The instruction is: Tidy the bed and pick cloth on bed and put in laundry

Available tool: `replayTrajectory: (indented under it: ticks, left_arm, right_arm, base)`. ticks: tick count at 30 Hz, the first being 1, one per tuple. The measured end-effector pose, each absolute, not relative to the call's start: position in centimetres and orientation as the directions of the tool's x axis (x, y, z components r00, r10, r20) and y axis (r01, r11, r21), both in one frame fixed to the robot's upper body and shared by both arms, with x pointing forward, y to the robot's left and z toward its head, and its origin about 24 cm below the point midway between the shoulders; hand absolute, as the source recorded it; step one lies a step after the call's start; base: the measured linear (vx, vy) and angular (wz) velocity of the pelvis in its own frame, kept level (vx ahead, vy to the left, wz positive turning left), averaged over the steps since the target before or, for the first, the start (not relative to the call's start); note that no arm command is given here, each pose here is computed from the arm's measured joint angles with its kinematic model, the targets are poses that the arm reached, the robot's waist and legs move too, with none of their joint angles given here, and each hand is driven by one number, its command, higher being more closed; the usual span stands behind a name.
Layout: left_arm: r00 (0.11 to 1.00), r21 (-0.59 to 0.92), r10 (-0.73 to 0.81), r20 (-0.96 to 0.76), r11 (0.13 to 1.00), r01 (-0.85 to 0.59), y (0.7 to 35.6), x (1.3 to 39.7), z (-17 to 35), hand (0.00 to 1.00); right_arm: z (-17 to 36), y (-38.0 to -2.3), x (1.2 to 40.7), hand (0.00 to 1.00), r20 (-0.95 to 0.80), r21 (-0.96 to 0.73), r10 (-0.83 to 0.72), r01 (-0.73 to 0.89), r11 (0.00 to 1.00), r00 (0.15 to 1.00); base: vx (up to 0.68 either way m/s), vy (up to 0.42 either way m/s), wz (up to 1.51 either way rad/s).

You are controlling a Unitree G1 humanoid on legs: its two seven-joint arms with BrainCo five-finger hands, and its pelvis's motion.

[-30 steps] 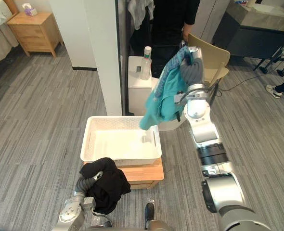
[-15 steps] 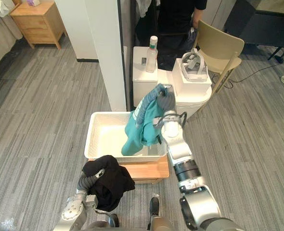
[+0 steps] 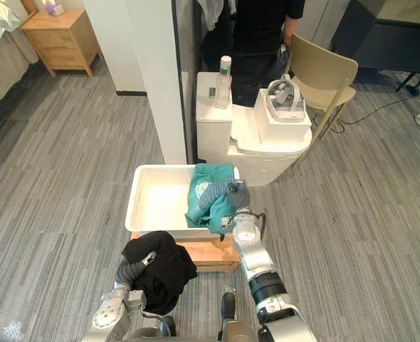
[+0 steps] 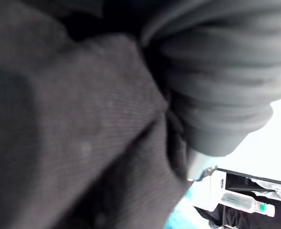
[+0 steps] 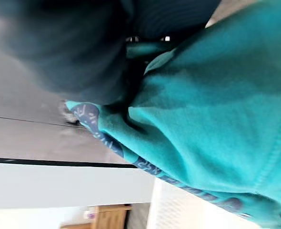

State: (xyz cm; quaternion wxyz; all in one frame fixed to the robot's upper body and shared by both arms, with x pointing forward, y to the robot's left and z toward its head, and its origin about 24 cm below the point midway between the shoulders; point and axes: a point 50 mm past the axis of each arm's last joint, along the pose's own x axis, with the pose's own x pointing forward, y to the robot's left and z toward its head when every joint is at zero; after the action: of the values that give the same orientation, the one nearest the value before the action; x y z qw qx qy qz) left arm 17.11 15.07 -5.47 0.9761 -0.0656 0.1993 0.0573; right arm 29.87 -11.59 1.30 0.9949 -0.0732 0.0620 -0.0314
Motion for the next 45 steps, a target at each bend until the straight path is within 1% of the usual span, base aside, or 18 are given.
replayTrajectory:
  ticks: [6, 12, 21, 24, 28, 32, 35, 36, 38, 39, 45]
  left_arm:
    - [0.928, -0.093, 0.106, -0.358, 0.985, -0.149, 15.2, 18.0, -4.7, 1.0]
    - [0.931, -0.101, 0.104, -0.349, 0.984, -0.148, 15.0, 18.2, -4.5, 1.0]
    - [0.935, -0.113, 0.101, -0.341, 0.983, -0.148, 14.8, 18.5, -4.3, 1.0]
    - [0.94, -0.115, 0.098, -0.327, 0.983, -0.142, 14.7, 18.9, -4.1, 1.0]
    - [0.95, -0.124, 0.093, -0.298, 0.983, -0.135, 14.5, 19.4, -3.4, 1.0]
    - [0.967, -0.134, 0.103, -0.235, 0.981, -0.137, 14.6, 20.0, -1.9, 1.0]
    - [0.978, -0.144, 0.128, -0.163, 0.978, -0.152, 15.1, 20.6, -0.4, 1.0]
    - [0.98, -0.146, 0.138, -0.143, 0.976, -0.159, 15.3, 20.9, 0.1, 1.0]
    - [0.981, -0.147, 0.143, -0.134, 0.976, -0.162, 15.4, 21.1, 0.3, 1.0]
    - [0.98, -0.146, 0.149, -0.129, 0.975, -0.167, 15.6, 21.2, 0.4, 1.0]
    - [0.98, -0.145, 0.15, -0.129, 0.975, -0.168, 15.6, 21.2, 0.4, 1.0]
  right_arm:
    - [-0.2, -10.4, 28.6, 0.0, -0.18, -0.144, -0.044, 0.018, 0.989, 0.983]
    - [-0.8, -9.8, 28.3, 0.0, -0.215, -0.131, -0.033, 0.004, 0.991, 0.976]
    - [-0.6, -9.4, 28.4, 0.0, -0.203, -0.137, -0.015, -0.014, 0.99, 0.979]
    - [-0.1, -8.8, 28.6, 0.0, -0.184, -0.141, 0.008, -0.035, 0.989, 0.983]
    - [1.7, -8.3, 29.8, 0.0, -0.114, -0.179, 0.028, -0.049, 0.983, 0.993]
    - [3.6, -9.5, 30.5, 0.0, -0.021, -0.272, 0.011, -0.016, 0.962, 1.0]
    - [4.0, -11.3, 30.6, 0.0, 0.005, -0.335, -0.034, 0.034, 0.942, 0.999]
    - [3.7, -12.6, 30.4, 0.0, -0.006, -0.33, -0.084, 0.078, 0.941, 0.996]
    - [3.2, -13.6, 30.0, 0.0, -0.024, -0.337, -0.123, 0.108, 0.935, 0.992]
    - [2.3, -15.2, 29.2, 0.0, -0.049, -0.367, -0.175, 0.145, 0.919, 0.983]
    - [1.4, -17.6, 28.3, 0.0, -0.076, -0.394, -0.281, 0.23, 0.89, 0.957]
  base:
    - [0.0, 0.0, 0.0]
    - [0.0, 0.0, 0.0]
    - [0.0, -0.001, 0.0]
    - [-0.01, -0.01, -0.04]
    - [-0.01, -0.012, -0.05]
    - [0.0, -0.003, -0.04]
    - [0.0, 0.0, -0.03]
    - [0.0, 0.0, 0.0]
    - [0.0, 0.0, 0.0]
    - [-0.02, -0.013, -0.03]
    - [-0.03, -0.016, -0.09]
